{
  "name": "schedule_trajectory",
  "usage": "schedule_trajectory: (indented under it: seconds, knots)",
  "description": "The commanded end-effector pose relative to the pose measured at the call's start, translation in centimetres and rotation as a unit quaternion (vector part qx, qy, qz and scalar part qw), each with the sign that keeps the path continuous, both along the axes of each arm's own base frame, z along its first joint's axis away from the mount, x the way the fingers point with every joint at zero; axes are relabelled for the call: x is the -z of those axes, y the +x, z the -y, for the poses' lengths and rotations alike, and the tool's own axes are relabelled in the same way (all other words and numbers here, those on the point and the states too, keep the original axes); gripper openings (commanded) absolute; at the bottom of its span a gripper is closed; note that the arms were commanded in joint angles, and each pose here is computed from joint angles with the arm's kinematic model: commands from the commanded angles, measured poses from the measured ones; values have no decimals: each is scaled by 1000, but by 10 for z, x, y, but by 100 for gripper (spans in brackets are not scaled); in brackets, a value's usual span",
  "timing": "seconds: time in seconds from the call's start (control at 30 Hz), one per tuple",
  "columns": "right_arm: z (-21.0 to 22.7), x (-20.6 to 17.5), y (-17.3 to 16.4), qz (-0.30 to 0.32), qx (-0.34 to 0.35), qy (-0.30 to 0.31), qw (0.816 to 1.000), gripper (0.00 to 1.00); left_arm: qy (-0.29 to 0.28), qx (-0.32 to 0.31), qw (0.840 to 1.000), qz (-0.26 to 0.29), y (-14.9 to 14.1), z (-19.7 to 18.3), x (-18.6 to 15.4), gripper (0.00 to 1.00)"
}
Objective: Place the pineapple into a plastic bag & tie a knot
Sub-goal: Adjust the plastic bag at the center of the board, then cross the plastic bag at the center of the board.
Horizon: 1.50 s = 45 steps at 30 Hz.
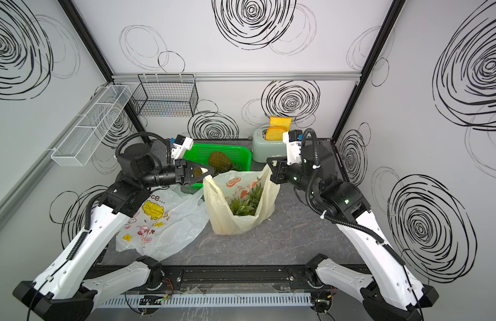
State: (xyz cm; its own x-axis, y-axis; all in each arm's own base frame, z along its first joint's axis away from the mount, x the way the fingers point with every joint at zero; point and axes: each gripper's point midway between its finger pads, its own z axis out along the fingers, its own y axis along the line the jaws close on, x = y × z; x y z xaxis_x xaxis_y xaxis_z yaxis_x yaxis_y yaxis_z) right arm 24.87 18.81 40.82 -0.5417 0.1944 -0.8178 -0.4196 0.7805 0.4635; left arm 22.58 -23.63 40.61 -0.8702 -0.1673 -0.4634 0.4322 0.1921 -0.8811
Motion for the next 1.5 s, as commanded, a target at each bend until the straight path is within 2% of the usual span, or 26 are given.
schedule_trajectory:
  seconds: [0.0,0.03,0.17,0.23,0.37,0.43,0.6,0.7,0.83,0.93,1.0,1.13,1.2,1.4,1.47]
  knots:
    - [4,15,-7,-12,-3,-3,1000,0,10,-8,999,51,-3,-4,10,2]
    - [5,19,-9,-17,-4,-4,1000,0,8,-9,998,59,-5,-5,11,6]
    - [5,16,-12,-16,-9,-6,1000,0,17,-32,991,127,-10,-13,2,52]
    - [3,8,-11,-11,-15,-5,1000,0,28,-50,984,167,-13,-21,-4,67]
    - [-3,-8,-9,-1,-28,-6,1000,0,57,-84,965,243,-30,-38,-6,91]
    - [-4,-15,-9,5,-32,-8,999,0,82,-96,957,262,-38,-46,2,98]
    - [-4,-15,-10,7,-39,-25,999,0,167,-104,940,278,-50,-63,41,98]
    - [-3,-8,-12,5,-47,-40,998,0,209,-157,915,308,-43,-81,53,98]
    - [-4,-2,-16,0,-59,-56,997,0,206,-219,876,376,-36,-95,42,98]
    - [-4,-2,-18,2,-64,-58,996,0,198,-216,855,427,-39,-92,36,97]
    - [-5,-2,-18,2,-68,-58,996,0,181,-211,825,491,-47,-89,25,97]
    - [-11,-1,-19,0,-82,-53,995,0,135,-243,746,605,-59,-91,1,97]
    - [-13,0,-18,-2,-86,-53,995,0,123,-238,723,637,-62,-87,-6,97]
    - [-15,-1,-18,-6,-90,-53,995,0,111,-188,706,673,-59,-67,-15,97]
    - [-16,1,-18,-8,-92,-53,994,0,117,-185,707,672,-52,-63,-13,97]
